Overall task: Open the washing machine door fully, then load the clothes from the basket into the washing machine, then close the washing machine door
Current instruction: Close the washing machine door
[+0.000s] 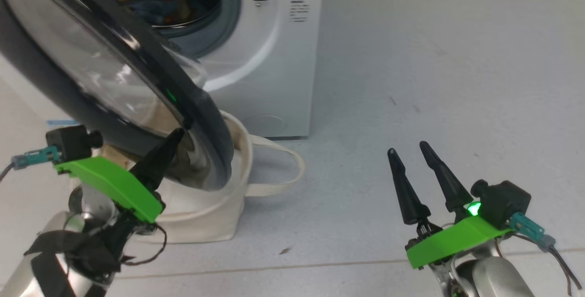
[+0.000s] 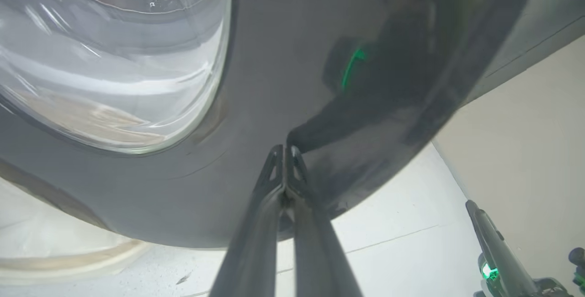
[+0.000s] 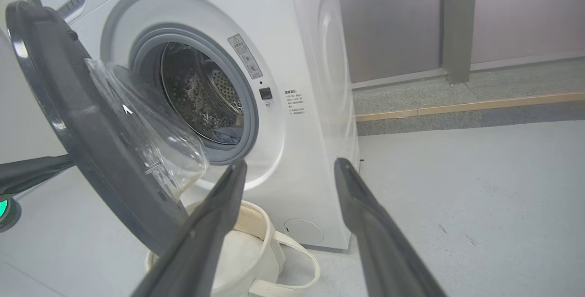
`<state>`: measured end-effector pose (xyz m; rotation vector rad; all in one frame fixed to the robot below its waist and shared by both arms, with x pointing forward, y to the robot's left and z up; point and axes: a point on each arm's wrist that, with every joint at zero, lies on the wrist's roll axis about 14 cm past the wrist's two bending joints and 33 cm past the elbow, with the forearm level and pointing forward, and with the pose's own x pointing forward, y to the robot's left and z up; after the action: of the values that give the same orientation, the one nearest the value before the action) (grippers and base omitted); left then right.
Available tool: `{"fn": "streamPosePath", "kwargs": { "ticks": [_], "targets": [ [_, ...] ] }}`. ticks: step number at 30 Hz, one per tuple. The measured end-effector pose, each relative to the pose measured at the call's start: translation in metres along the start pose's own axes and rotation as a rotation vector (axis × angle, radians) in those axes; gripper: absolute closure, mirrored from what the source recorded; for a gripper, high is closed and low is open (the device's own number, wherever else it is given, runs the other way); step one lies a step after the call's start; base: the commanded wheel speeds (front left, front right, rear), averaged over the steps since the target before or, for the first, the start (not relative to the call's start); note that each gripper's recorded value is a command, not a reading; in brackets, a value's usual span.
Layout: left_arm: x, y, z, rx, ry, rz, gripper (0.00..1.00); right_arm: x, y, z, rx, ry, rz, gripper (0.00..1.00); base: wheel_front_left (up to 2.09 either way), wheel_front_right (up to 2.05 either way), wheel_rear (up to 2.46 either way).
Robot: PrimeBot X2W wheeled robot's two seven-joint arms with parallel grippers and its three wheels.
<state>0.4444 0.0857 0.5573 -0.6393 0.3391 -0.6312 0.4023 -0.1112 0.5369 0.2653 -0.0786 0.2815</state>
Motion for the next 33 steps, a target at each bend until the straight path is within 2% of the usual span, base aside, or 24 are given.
{"fn": "streamPosePath", "kwargs": {
  "ticks": [12,23,24,25,26,32,33],
  "targets": [
    [0.056,-0.016,0.003,0.130,-0.060,-0.058,1.00,-0.018,-0.028,0.006,-0.020,-0.020,-0.096,0.00,0.00,0.00,0.00],
    [0.043,0.000,0.012,0.213,-0.117,0.013,1.00,-0.015,-0.016,0.007,-0.014,-0.028,-0.060,0.00,0.00,0.00,0.00],
    [0.040,0.004,0.015,0.222,-0.124,0.026,0.88,-0.014,-0.014,0.008,-0.010,-0.030,-0.055,0.00,0.00,0.00,0.00],
    [0.036,0.007,0.018,0.242,-0.130,0.037,0.21,-0.013,-0.013,0.008,-0.008,-0.032,-0.049,0.00,0.00,0.00,0.00],
    [0.030,0.011,0.022,0.276,-0.144,0.054,0.00,-0.012,-0.011,0.009,-0.008,-0.035,-0.044,0.00,0.00,0.00,0.00],
    [-0.008,0.036,0.057,0.482,-0.252,0.175,0.00,-0.009,-0.001,0.017,-0.003,-0.058,-0.011,0.00,0.00,0.00,0.00],
    [-0.008,0.036,0.057,0.482,-0.252,0.175,0.00,-0.009,-0.001,0.017,-0.003,-0.058,-0.011,0.00,0.00,0.00,0.00]
  ]
}}
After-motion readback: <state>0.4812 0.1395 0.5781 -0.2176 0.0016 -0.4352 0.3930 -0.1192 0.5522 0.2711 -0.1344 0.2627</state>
